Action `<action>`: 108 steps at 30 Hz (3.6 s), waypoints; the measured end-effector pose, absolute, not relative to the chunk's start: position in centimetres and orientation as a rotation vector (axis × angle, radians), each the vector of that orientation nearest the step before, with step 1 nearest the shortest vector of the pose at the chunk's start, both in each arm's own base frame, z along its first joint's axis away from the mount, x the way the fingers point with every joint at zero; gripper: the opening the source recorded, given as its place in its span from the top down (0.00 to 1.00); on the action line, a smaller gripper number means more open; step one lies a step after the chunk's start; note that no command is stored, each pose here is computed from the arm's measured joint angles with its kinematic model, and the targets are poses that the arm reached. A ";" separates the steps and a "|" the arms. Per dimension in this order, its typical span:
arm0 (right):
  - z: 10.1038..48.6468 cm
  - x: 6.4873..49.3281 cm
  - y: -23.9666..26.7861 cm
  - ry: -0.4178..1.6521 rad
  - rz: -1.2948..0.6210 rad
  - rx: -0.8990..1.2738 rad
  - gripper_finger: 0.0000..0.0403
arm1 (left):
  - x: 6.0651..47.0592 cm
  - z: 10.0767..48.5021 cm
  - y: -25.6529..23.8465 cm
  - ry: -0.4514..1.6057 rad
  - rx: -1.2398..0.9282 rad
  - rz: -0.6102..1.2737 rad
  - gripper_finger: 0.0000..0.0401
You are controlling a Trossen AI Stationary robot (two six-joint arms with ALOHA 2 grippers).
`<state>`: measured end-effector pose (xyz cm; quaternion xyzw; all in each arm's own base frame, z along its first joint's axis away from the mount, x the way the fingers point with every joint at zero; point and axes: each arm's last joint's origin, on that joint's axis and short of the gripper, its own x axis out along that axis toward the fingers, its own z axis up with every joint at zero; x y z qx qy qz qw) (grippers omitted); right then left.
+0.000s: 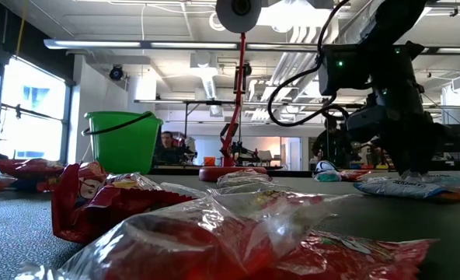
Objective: Sort candy
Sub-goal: Put the white chocolate into the white bucket
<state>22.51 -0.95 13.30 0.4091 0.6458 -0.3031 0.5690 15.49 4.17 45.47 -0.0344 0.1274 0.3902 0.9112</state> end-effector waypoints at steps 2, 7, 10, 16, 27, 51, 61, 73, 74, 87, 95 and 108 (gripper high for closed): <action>13.4 22.5 -0.9 1.511 -0.711 0.963 0.96 | 15.5 45.5 4.2 0.263 -0.071 0.804 0.74; 14.4 22.2 -0.9 1.458 -0.708 0.982 0.98 | 15.5 45.5 4.2 0.263 -0.071 0.804 0.74; 15.4 21.9 -1.0 1.405 -0.705 0.997 0.98 | 15.5 45.5 4.2 0.262 -0.071 0.804 0.74; 17.7 21.1 -0.9 1.292 -0.675 1.043 0.97 | 15.5 45.5 4.2 0.263 -0.071 0.804 0.74; 20.0 19.3 -1.0 1.201 -0.736 1.035 0.98 | 15.5 45.5 4.2 0.263 -0.072 0.804 0.74; 22.9 21.2 -0.6 0.928 -0.002 0.321 0.98 | 15.5 45.1 4.1 0.313 -0.050 0.756 0.74; 23.6 21.9 -0.4 0.841 0.049 0.428 0.98 | 15.4 45.0 4.1 0.318 -0.056 0.758 0.74; 22.0 19.7 -0.4 1.117 -0.205 0.692 0.98 | 15.4 45.0 4.1 0.318 -0.056 0.759 0.74; 22.0 19.6 -0.4 1.124 -0.227 0.721 0.98 | 15.4 45.0 4.1 0.317 -0.059 0.759 0.74; 21.3 18.1 -0.4 1.265 -0.424 0.836 0.90 | 15.4 45.0 4.0 0.301 -0.100 0.762 0.74; 21.4 18.3 -0.5 1.235 -0.450 0.837 0.90 | 15.5 45.0 4.0 0.297 -0.121 0.744 0.74; 19.2 21.1 -0.8 1.210 -0.485 0.785 0.75 | 15.5 45.0 4.0 0.297 -0.121 0.743 0.74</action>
